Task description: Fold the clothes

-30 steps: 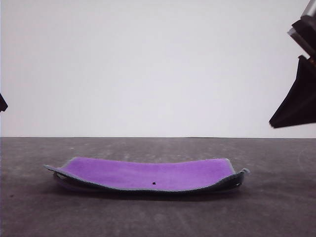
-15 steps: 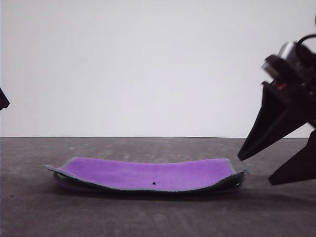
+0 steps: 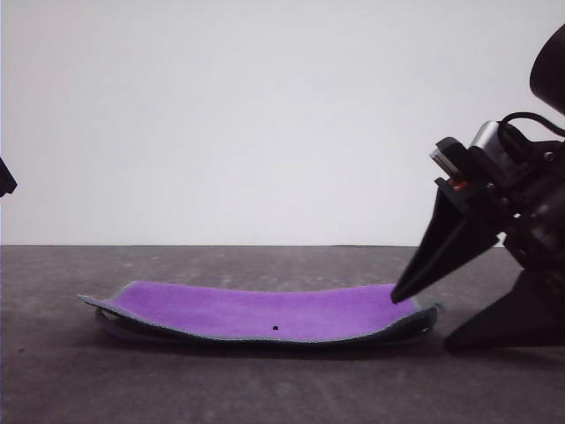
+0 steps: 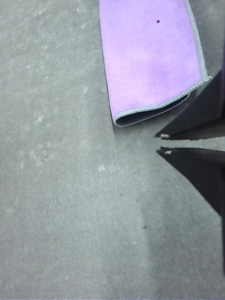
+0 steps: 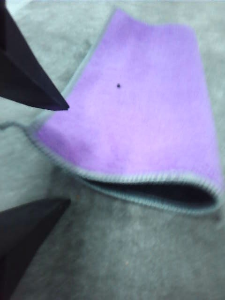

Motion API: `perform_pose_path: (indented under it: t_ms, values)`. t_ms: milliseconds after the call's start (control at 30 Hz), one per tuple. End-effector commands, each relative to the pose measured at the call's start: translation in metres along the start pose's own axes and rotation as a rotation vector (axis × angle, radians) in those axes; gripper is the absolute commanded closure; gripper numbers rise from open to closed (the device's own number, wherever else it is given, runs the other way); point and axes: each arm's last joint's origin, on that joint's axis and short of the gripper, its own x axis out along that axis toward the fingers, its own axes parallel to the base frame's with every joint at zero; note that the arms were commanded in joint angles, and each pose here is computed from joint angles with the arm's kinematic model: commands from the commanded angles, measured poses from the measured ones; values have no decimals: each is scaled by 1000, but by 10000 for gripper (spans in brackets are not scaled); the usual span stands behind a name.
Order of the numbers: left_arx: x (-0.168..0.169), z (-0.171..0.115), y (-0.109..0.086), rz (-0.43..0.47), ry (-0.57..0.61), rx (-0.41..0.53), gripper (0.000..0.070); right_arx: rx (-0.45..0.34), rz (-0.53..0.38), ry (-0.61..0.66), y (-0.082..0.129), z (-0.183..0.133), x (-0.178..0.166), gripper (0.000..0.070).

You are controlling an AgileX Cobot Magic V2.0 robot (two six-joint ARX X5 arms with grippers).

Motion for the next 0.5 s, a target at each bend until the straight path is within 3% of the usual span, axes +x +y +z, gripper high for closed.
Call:
perform_pose_path:
  t_ms: [0, 267, 333, 433, 467]
  values:
    - [0, 3, -1, -4, -11, 5, 688, 29, 10, -7, 0, 1, 4, 321]
    - [0, 3, -1, -4, -14, 9, 688, 77, 64, 13, -5, 4, 16, 348]
    - [0, 3, -1, -4, -15, 9, 688, 74, 78, 5, -4, 6, 18, 431]
    - [0, 3, -1, -4, -14, 9, 688, 59, 93, -11, -2, 9, 18, 647]
    - [0, 3, -1, -4, -15, 9, 688, 54, 100, -16, -1, 11, 18, 688]
